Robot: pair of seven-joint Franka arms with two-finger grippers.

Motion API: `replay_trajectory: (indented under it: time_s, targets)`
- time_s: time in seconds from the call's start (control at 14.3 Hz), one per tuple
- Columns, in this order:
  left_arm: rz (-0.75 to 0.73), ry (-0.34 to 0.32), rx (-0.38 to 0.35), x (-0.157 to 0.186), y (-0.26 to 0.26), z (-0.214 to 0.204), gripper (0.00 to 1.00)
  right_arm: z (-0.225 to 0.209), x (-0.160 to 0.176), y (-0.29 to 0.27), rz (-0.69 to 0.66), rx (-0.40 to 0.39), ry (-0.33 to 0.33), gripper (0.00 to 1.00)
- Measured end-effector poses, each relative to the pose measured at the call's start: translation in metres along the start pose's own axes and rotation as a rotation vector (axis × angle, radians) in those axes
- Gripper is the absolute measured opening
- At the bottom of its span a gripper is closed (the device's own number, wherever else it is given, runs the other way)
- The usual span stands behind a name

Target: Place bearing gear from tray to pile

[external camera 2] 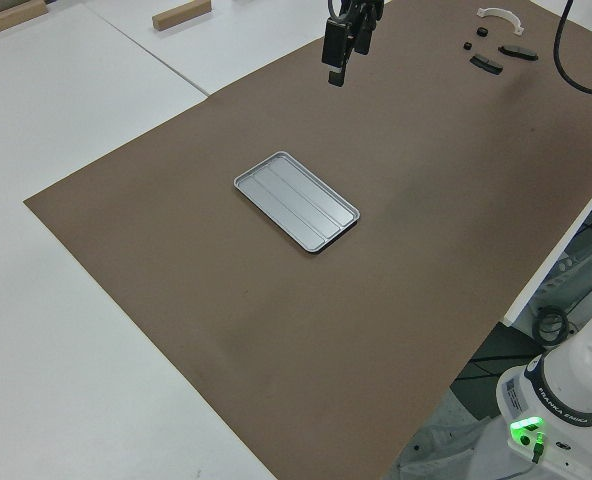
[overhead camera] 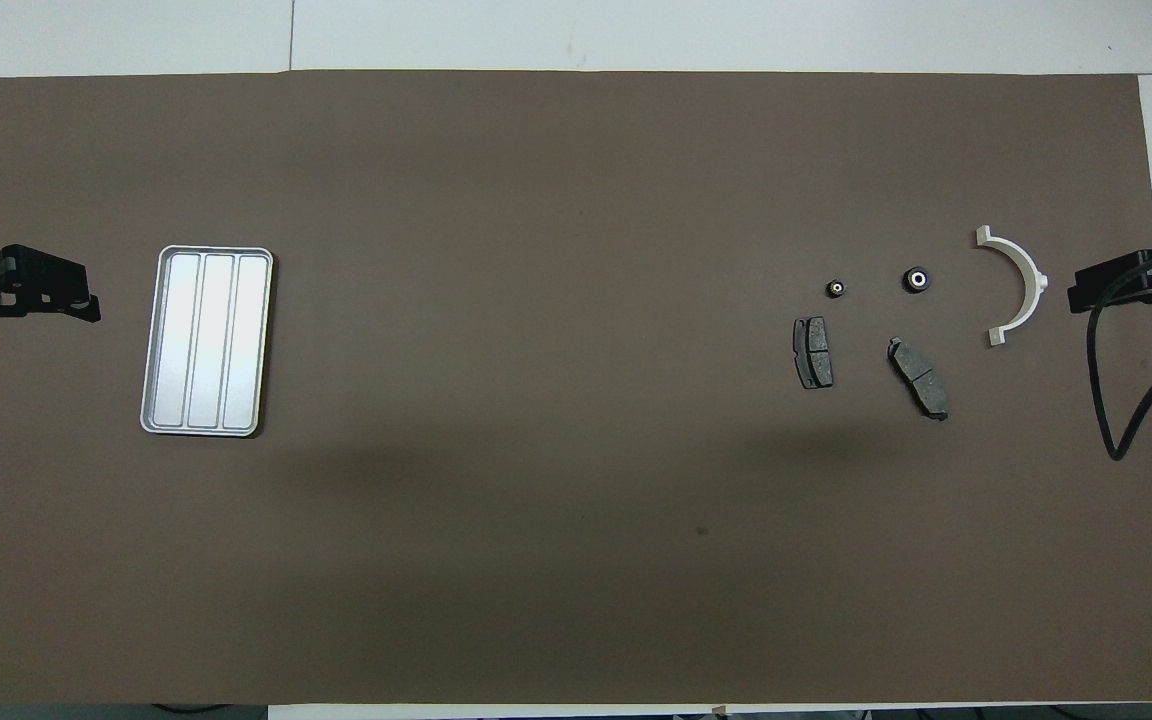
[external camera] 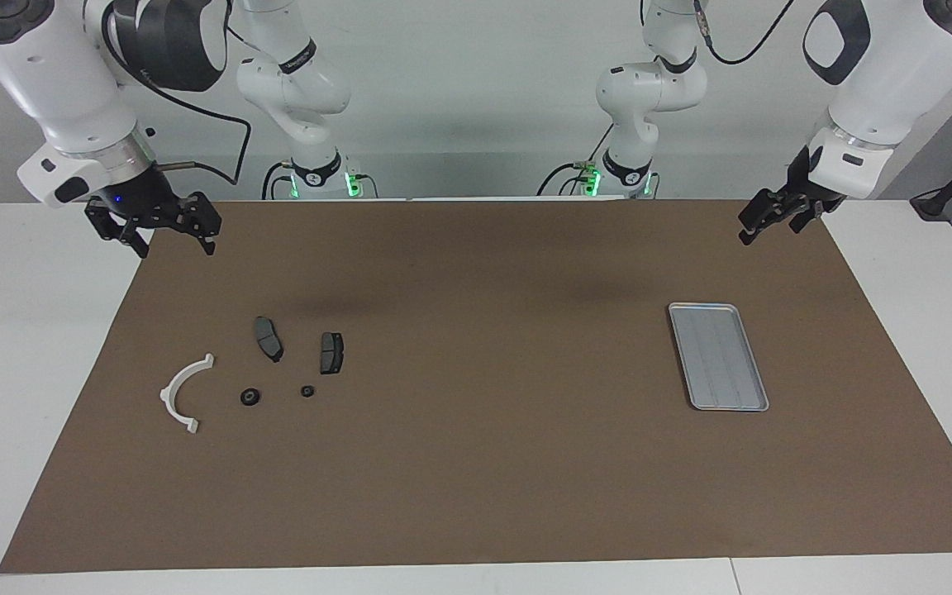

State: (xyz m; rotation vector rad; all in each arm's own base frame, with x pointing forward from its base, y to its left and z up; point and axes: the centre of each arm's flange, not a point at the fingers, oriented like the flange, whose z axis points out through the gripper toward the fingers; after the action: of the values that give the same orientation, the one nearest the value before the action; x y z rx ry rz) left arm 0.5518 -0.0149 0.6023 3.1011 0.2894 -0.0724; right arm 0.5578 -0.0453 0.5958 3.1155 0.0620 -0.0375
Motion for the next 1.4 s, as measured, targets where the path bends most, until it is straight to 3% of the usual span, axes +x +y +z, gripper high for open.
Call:
replay_trajectory:
  time_s: [0.35, 0.77, 1.12, 1.4]
  targets:
    - [0.000, 0.000, 0.000, 0.000, 0.000, 0.000, 1.00, -0.010, -0.004, -0.024, 0.010, -0.001, 0.015, 1.00]
    - [0.000, 0.000, 0.000, 0.000, 0.000, 0.000, 1.00, -0.039, -0.018, -0.091, -0.086, 0.011, 0.068, 1.00]
    - [0.000, 0.000, 0.000, 0.000, 0.000, 0.000, 1.00, -0.037, -0.018, -0.035, 0.007, 0.024, 0.066, 1.00]
    - [0.000, 0.000, 0.000, 0.000, 0.000, 0.000, 1.00, -0.036, -0.020, -0.025, 0.026, 0.025, 0.052, 1.00]
